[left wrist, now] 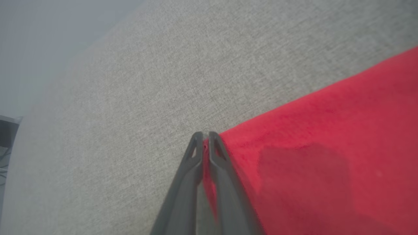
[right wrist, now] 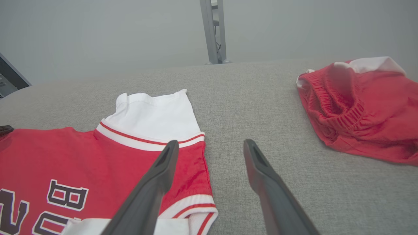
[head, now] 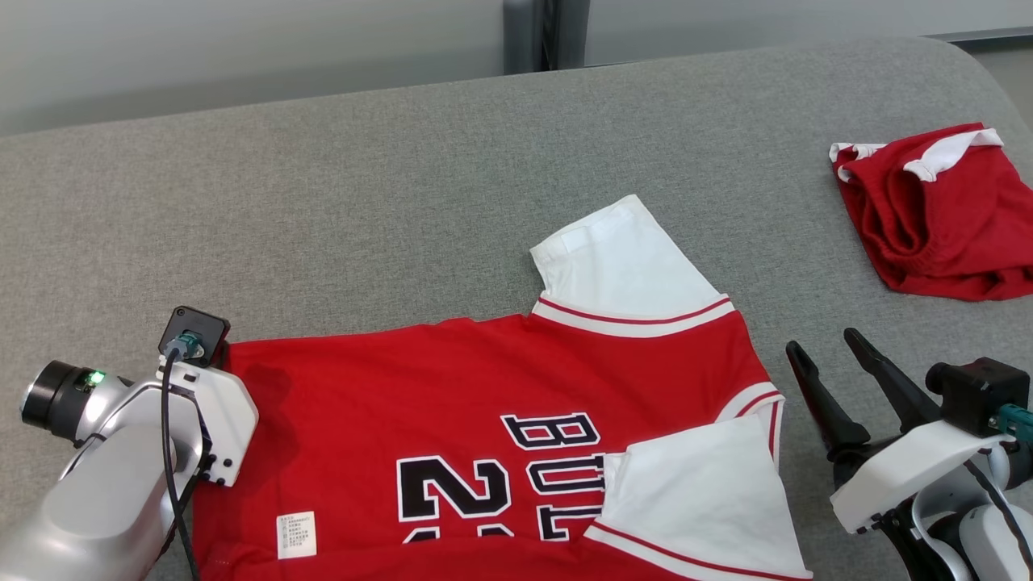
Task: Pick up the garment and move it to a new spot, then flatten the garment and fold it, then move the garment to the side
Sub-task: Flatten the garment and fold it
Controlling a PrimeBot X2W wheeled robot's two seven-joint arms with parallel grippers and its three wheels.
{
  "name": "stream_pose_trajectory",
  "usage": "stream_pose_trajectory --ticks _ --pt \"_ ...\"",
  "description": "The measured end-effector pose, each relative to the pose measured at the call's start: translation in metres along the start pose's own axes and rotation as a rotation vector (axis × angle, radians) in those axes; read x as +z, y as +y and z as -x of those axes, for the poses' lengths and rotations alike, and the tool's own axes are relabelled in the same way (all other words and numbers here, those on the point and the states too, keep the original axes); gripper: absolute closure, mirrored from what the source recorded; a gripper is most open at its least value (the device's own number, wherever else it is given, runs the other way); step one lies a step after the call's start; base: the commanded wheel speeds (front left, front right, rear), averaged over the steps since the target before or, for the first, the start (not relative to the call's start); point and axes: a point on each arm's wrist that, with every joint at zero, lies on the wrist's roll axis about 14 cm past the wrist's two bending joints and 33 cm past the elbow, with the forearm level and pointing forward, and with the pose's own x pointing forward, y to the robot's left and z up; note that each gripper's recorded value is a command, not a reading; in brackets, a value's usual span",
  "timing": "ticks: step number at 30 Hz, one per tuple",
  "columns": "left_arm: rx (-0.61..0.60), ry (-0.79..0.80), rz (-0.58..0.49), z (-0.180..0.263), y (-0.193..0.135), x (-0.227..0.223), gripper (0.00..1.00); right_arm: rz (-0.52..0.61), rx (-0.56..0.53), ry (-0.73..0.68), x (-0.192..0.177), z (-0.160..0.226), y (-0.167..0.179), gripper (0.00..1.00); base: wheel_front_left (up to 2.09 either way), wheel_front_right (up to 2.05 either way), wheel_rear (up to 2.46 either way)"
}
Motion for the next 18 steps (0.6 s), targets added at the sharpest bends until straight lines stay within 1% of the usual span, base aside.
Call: stream_pose_trajectory --ticks 4,8,13,18 --pt "-0.004 0.001 0.004 -0.001 0.0 0.0 1.0 0.001 -0.001 0.006 -0.002 -0.001 -0.001 0.0 0.0 0.0 0.0" --pt "0.009 -0.032 0.017 0.004 0.002 0.004 1.0 0.016 0.005 -0.002 0.002 -0.002 -0.001 0.0 0.0 0.0 0.0" --pt "0.027 -0.107 0.044 0.014 0.004 0.016 1.0 0.065 0.025 -0.039 0.022 -0.014 0.0 0.0 0.0 0.0 0.0" --pt "0.04 -0.179 0.062 0.026 0.005 0.027 1.0 0.118 0.055 -0.046 0.041 -0.038 0.007 0.0 0.0 0.0 0.0"
